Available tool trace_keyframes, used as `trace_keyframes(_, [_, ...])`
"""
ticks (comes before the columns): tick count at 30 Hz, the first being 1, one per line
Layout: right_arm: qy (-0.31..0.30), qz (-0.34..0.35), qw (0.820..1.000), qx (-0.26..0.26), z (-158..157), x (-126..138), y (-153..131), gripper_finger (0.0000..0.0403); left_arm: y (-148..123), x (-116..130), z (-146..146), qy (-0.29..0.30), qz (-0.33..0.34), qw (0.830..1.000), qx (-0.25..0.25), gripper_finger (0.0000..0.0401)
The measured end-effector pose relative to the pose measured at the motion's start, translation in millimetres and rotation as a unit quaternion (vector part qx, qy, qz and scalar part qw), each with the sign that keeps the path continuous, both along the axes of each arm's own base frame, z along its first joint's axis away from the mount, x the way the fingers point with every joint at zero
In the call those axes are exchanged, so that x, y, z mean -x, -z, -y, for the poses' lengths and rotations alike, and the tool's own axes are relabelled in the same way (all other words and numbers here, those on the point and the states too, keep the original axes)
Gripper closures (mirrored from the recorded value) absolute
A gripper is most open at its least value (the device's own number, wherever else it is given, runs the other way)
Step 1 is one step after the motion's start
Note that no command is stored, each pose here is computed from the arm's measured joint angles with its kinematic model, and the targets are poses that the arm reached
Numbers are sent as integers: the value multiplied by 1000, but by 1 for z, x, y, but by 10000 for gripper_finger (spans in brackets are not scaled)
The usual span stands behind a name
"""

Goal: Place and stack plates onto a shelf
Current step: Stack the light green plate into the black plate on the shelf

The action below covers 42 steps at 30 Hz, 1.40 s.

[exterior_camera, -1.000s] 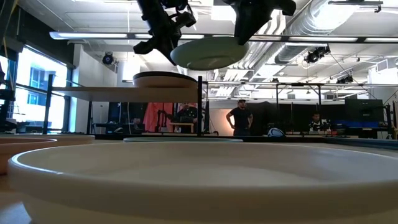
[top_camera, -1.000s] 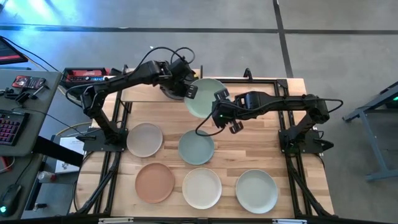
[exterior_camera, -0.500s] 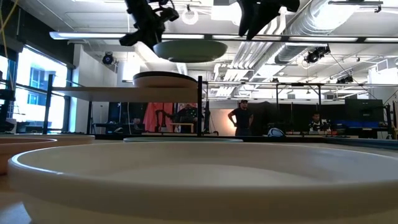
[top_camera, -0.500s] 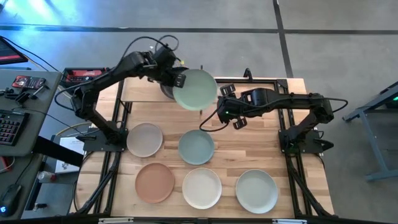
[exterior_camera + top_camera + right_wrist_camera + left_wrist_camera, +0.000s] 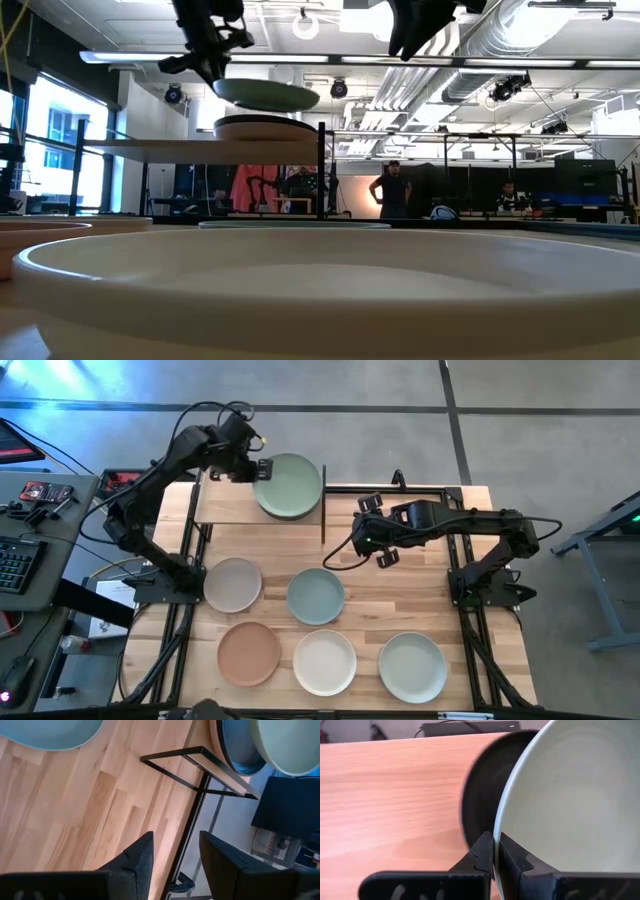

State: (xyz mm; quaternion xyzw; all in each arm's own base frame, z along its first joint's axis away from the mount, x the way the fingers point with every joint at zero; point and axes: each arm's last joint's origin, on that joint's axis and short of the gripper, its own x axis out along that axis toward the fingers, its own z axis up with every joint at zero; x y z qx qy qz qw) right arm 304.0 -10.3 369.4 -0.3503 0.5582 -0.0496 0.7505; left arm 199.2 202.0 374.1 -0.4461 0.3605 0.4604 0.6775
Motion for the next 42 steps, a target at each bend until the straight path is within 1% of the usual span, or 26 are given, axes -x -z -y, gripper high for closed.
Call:
trace_keyframes(5, [-1, 0, 1000, -2, 0, 0, 0, 263, 7, 2, -9, -15, -12, 1000, 14, 396])
trace_keyframes(18, [-1, 0, 1000, -3, 0, 0, 0, 263, 32, -14, -26, -17, -43, 998, 41, 396])
trace_keyframes(29, [-1, 0, 1000, -3, 0, 0, 0, 263, 35, -17, -29, -17, -42, 998, 41, 396])
trace_keyframes(32, [-1, 0, 1000, -3, 0, 0, 0, 263, 35, -17, -29, -9, -45, 998, 38, 394])
trace_keyframes(36, [-1, 0, 1000, -3, 0, 0, 0, 263, 35, -18, -29, 0, -47, 998, 36, 379])
trace_keyframes(42, [-1, -1, 1000, -3, 0, 0, 0, 263, 35, -18, -29, 7, -49, 998, 34, 345])
